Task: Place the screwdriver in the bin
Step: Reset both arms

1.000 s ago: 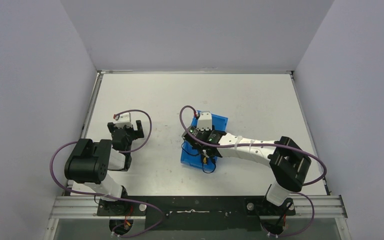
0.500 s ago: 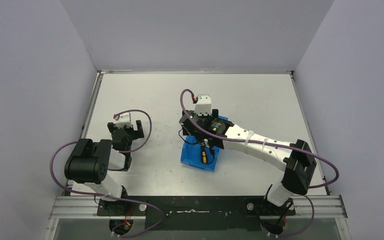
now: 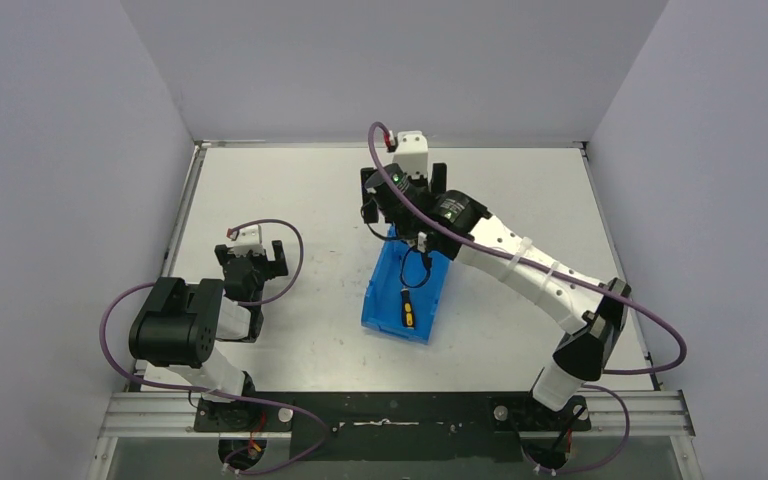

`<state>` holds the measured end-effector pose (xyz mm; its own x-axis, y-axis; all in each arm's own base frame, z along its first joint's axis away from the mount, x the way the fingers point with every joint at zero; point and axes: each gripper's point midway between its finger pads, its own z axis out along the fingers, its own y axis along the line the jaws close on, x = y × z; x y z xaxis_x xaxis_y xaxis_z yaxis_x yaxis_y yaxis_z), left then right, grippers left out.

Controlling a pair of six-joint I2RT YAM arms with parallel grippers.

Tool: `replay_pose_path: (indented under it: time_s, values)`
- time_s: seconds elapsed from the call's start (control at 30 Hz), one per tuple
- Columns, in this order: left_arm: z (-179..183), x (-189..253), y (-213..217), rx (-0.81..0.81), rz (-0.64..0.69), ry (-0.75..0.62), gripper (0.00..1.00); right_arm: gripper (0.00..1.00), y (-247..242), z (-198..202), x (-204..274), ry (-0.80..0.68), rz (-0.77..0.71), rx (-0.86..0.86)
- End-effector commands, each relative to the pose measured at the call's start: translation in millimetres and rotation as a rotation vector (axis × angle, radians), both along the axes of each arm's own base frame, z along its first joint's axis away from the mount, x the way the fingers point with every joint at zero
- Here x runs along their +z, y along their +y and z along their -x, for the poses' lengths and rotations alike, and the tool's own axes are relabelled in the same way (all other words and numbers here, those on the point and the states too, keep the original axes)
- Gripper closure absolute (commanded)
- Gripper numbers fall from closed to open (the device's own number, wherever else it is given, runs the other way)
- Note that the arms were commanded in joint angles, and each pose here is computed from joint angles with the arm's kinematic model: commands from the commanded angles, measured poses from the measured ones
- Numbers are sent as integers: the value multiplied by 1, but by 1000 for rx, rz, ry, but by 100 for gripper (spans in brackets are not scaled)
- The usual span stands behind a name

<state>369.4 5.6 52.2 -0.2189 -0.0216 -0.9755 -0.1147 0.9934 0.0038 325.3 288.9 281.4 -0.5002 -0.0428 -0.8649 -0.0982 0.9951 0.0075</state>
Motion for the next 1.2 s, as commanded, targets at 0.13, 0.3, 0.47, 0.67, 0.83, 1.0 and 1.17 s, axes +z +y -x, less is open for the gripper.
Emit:
replay_pose_path:
  time_s: [0.13,0.3,0.47,0.67,0.83,1.0,1.17]
  values:
    - [-11,21,-1,-4,-1,-77,3,0,-33,-37,74,-115,49,22]
    - [-11,21,-1,-4,-1,-77,3,0,-61,-64,93,-143,53,10]
    - [-11,21,-1,-4,-2,-77,3,1,-113,-96,100,-153,30,-14]
    - [-11,21,-1,-3,-1,-77,3,0,-181,-121,102,-146,66,-66]
    - [-11,21,-1,-4,-1,-76,3,0,-232,-136,105,-148,40,-112]
    - [-11,21,-1,-4,-2,-76,3,0,-282,-148,109,-159,26,-160]
    - [-11,21,-1,-4,-1,-77,3,0,-316,-158,105,-139,-5,-160]
